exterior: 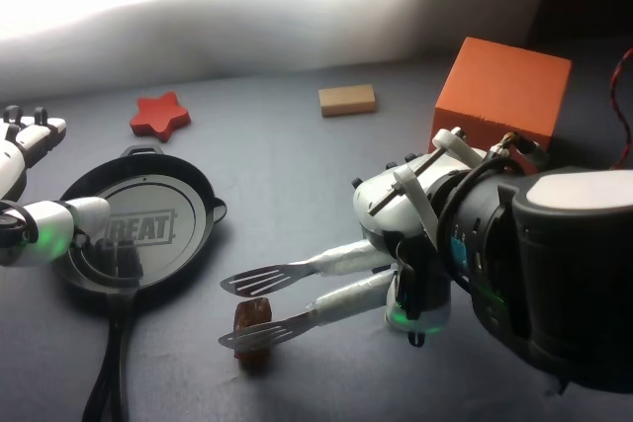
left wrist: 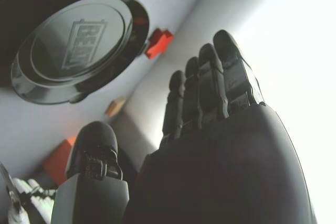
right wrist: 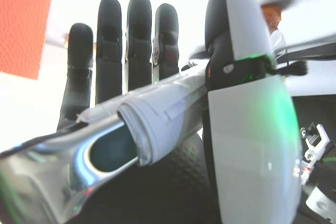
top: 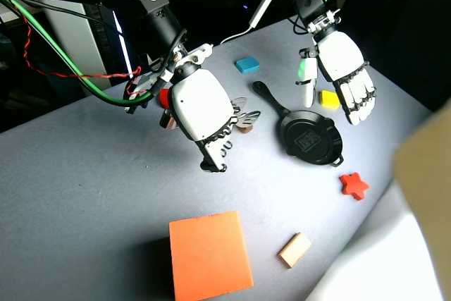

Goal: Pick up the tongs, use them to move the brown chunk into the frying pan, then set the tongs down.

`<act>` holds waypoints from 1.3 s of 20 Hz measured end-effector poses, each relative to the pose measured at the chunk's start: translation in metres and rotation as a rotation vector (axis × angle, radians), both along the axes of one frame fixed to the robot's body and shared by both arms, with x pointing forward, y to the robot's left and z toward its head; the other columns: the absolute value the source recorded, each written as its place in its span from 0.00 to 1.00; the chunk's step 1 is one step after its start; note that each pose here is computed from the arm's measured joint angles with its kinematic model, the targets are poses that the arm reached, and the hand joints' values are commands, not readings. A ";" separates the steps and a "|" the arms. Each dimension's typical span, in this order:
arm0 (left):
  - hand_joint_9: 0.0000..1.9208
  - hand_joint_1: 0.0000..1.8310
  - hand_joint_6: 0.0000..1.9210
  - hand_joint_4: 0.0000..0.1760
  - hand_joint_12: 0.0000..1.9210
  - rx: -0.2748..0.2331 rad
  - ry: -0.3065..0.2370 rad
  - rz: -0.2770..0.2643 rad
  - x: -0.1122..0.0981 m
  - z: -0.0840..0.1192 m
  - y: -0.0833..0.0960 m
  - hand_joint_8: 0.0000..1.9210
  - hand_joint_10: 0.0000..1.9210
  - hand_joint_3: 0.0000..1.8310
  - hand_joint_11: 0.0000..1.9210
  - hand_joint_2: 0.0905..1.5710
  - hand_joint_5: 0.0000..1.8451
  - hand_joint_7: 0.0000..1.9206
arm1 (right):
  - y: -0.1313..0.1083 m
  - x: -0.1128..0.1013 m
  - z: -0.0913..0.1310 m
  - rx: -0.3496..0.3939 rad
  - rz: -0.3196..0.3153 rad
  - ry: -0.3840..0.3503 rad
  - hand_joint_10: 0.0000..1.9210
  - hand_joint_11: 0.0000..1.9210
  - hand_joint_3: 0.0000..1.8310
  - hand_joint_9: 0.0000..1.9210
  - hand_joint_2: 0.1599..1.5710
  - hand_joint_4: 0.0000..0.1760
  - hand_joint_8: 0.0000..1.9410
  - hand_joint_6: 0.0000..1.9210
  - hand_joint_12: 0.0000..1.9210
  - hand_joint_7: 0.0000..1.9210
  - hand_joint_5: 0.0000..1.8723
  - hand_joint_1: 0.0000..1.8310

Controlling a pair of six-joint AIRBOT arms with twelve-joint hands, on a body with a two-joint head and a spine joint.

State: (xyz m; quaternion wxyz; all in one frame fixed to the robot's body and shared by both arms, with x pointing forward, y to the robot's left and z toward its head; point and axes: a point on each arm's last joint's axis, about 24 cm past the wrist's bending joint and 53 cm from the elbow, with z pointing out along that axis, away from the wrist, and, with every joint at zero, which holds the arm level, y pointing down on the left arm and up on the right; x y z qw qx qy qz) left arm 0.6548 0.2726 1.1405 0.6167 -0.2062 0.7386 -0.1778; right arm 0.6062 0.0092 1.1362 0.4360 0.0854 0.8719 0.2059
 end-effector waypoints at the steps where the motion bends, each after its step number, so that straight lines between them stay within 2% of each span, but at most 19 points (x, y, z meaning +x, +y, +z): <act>1: 0.07 0.07 0.00 0.04 0.26 0.005 0.003 -0.001 0.000 -0.001 0.001 0.00 0.00 0.00 0.00 0.81 0.06 0.06 | -0.001 0.000 -0.003 0.004 -0.006 0.008 0.09 0.03 0.03 0.34 0.69 0.00 0.00 0.00 0.79 0.43 0.45 0.62; 4: 0.06 0.05 0.00 0.08 0.21 0.006 0.000 0.005 0.001 -0.001 0.003 0.00 0.00 0.00 0.00 0.81 0.05 0.06 | -0.003 0.001 -0.007 0.002 -0.015 0.018 0.10 0.04 0.03 0.34 0.68 0.00 0.00 0.00 0.78 0.43 0.45 0.63; 8: 0.06 0.07 0.00 0.06 0.18 0.007 0.002 0.003 0.001 -0.001 0.003 0.00 0.00 0.00 0.00 0.82 0.06 0.06 | 0.002 0.005 -0.007 0.010 -0.012 0.015 0.11 0.03 0.02 0.34 0.68 0.00 0.00 0.00 0.80 0.43 0.44 0.60; 11: 0.06 0.07 0.00 0.04 0.22 0.007 0.003 0.003 0.000 -0.002 0.003 0.00 0.00 0.00 0.00 0.81 0.06 0.05 | 0.002 0.007 -0.007 0.012 -0.016 0.015 0.13 0.02 0.02 0.33 0.68 0.00 0.00 0.00 0.81 0.43 0.44 0.62; 12: 0.07 0.07 0.00 0.04 0.28 0.008 0.003 0.003 0.000 -0.002 0.003 0.00 0.00 0.00 0.00 0.81 0.06 0.06 | 0.002 0.007 -0.008 0.010 -0.017 0.016 0.14 0.03 0.02 0.33 0.69 0.00 0.00 0.00 0.80 0.43 0.45 0.62; 14: 0.06 0.05 0.00 0.05 0.24 0.008 0.002 0.002 0.000 -0.002 0.003 0.00 0.00 0.00 0.00 0.82 0.05 0.06 | 0.001 0.008 -0.014 0.002 -0.016 0.018 0.15 0.02 0.02 0.32 0.69 0.00 0.00 0.00 0.80 0.43 0.44 0.62; 17: 0.07 0.08 0.00 0.05 0.26 0.008 0.003 0.003 0.000 -0.002 0.003 0.00 0.00 0.00 0.00 0.81 0.05 0.06 | 0.000 0.010 -0.023 -0.005 -0.025 0.035 0.16 0.01 0.02 0.30 0.69 0.00 0.00 0.00 0.81 0.42 0.44 0.61; 19: 0.07 0.06 0.00 0.08 0.27 0.008 0.002 0.002 0.000 -0.002 0.003 0.00 0.00 0.00 0.00 0.82 0.05 0.06 | 0.000 0.015 -0.022 -0.006 -0.031 0.027 0.17 0.03 0.02 0.30 0.70 0.00 0.00 0.00 0.80 0.42 0.44 0.60; 20: 0.06 0.05 0.00 0.08 0.23 0.008 0.003 0.002 0.000 -0.002 0.003 0.00 0.00 0.00 0.00 0.82 0.03 0.05 | 0.000 0.017 -0.022 -0.006 -0.035 0.026 0.17 0.03 0.02 0.30 0.70 0.00 0.00 0.00 0.80 0.42 0.44 0.61; 22: 0.06 0.05 0.00 0.07 0.25 0.008 0.003 0.001 0.000 -0.002 0.002 0.00 0.00 0.00 0.00 0.82 0.04 0.06 | 0.003 0.018 -0.023 -0.004 -0.034 0.027 0.18 0.04 0.02 0.31 0.69 0.00 0.00 0.00 0.79 0.43 0.44 0.62; 23: 0.05 0.05 0.00 0.05 0.22 0.008 0.003 0.001 0.000 -0.002 0.002 0.00 0.00 0.00 0.00 0.83 0.03 0.05 | 0.005 0.017 -0.023 -0.002 -0.028 0.027 0.18 0.04 0.02 0.31 0.69 0.00 0.01 0.01 0.79 0.44 0.45 0.63; 24: 0.05 0.06 0.00 0.08 0.22 0.007 0.003 0.000 0.000 -0.002 0.002 0.00 0.00 0.00 0.00 0.82 0.03 0.05 | 0.008 0.016 -0.023 0.001 -0.022 0.028 0.19 0.04 0.02 0.33 0.70 0.00 0.01 0.01 0.79 0.46 0.46 0.61; 25: 0.05 0.06 0.00 0.09 0.20 0.007 0.004 0.000 0.000 -0.002 0.002 0.00 0.00 0.00 0.00 0.82 0.03 0.05 | 0.009 0.016 -0.023 0.003 -0.020 0.028 0.22 0.08 0.01 0.36 0.73 0.00 0.02 0.53 0.80 0.51 0.43 0.61; 26: 0.06 0.05 0.00 0.09 0.20 0.008 0.005 -0.001 -0.001 -0.003 0.002 0.00 0.00 0.00 0.00 0.82 0.03 0.05 | 0.012 0.015 -0.022 0.004 -0.015 0.027 0.26 0.09 0.00 0.38 0.75 0.00 0.02 0.65 0.82 0.54 0.41 0.60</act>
